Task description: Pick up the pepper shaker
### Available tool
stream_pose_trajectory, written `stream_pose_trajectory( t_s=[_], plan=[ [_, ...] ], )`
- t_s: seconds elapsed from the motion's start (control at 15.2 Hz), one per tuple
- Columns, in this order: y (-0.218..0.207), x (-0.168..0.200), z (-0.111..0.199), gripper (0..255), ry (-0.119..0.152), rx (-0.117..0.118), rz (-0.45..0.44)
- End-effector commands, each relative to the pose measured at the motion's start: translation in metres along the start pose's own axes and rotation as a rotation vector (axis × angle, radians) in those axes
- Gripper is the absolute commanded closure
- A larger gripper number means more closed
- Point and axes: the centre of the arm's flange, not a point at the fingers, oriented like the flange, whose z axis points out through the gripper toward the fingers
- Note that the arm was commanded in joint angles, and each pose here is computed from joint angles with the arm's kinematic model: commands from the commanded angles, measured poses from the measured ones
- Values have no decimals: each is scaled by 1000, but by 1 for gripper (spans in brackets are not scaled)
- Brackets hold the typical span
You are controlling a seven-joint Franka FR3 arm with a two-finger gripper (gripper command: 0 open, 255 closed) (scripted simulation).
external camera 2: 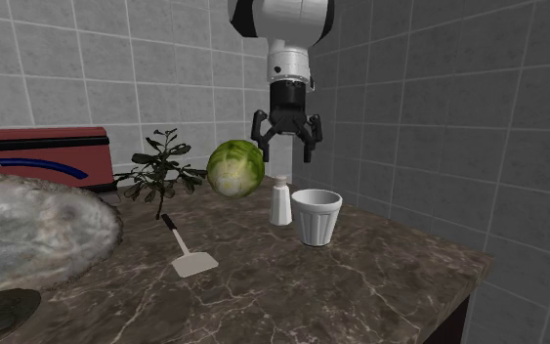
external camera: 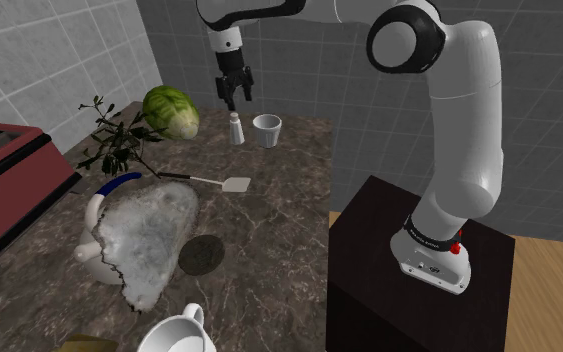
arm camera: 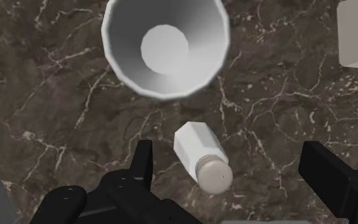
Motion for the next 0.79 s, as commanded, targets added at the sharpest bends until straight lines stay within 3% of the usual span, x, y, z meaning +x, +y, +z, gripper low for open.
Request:
stream_pose_trajectory(
  t_s=[0.0, 0.66, 0.73],
  plan=[
    [-1, 25, 3, 0, -6, -1, -5],
    [1, 36, 43, 0, -7, -1, -5],
    [1, 36, 42, 255, -7, -1, -5]
  ],
)
